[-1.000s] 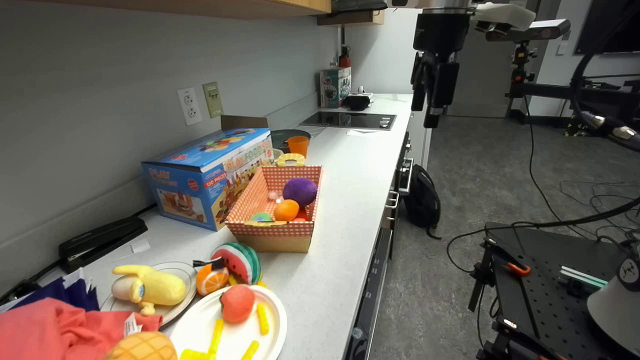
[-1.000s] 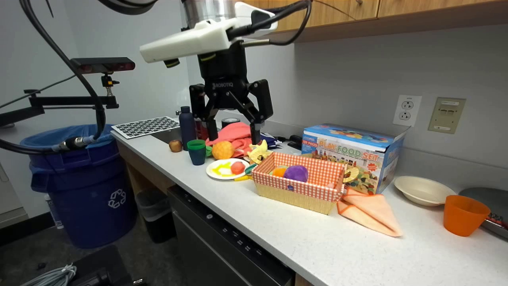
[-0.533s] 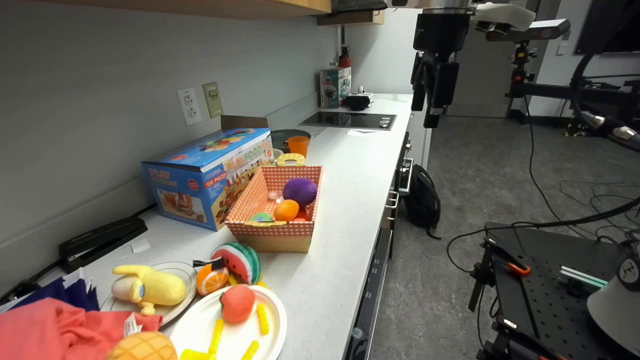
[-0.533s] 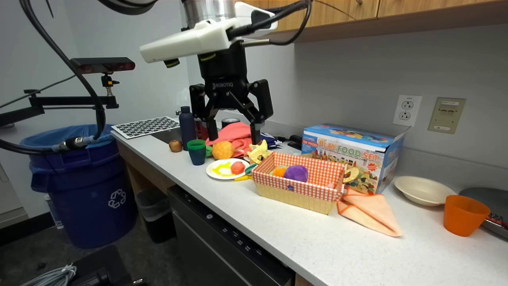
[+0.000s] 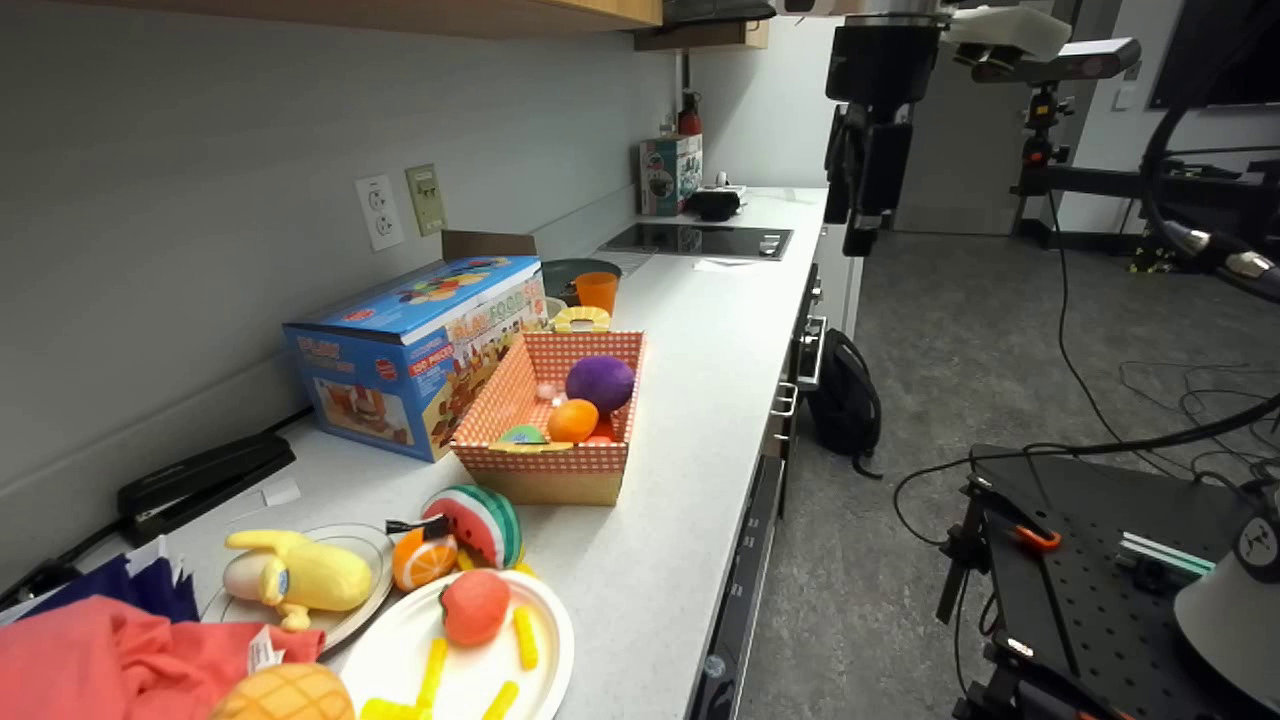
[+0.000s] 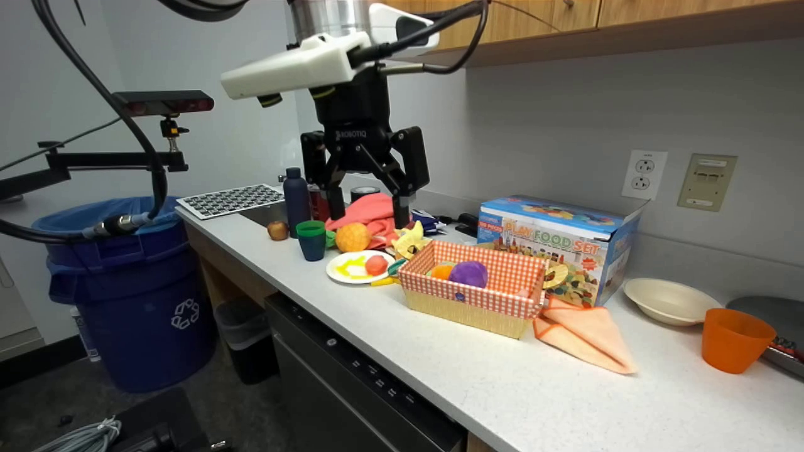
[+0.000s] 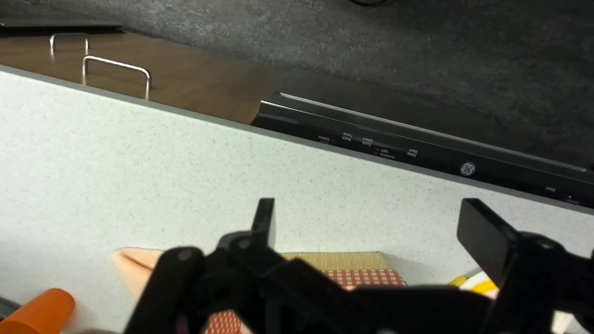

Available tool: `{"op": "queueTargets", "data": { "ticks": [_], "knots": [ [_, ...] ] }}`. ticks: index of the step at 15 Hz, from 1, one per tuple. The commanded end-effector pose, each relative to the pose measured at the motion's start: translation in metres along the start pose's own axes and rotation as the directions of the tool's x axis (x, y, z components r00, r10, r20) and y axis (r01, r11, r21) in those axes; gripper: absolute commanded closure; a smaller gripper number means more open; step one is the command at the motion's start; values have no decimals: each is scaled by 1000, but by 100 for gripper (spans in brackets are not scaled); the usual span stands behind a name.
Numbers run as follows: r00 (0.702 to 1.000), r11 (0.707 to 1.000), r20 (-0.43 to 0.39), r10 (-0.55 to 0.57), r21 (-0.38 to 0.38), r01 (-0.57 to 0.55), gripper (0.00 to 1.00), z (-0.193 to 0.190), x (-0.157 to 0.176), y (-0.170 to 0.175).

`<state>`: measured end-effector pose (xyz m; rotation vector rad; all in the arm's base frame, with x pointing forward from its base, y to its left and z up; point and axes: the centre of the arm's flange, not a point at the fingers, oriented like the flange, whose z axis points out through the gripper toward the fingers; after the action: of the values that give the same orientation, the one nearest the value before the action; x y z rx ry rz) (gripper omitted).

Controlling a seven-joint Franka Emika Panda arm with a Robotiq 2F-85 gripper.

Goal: Put the purple and orange plushie on the plate respectively

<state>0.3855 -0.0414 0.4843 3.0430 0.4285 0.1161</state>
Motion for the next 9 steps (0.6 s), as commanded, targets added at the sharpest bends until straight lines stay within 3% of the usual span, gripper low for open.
{"op": "queueTargets", "data": {
  "ticks": [1,9],
  "knots": [
    [992,992,-42,115,53,-113,0,0,5,-5],
    [992,991,-20,124,61,-123,0,-1,2,-4]
  ]
}}
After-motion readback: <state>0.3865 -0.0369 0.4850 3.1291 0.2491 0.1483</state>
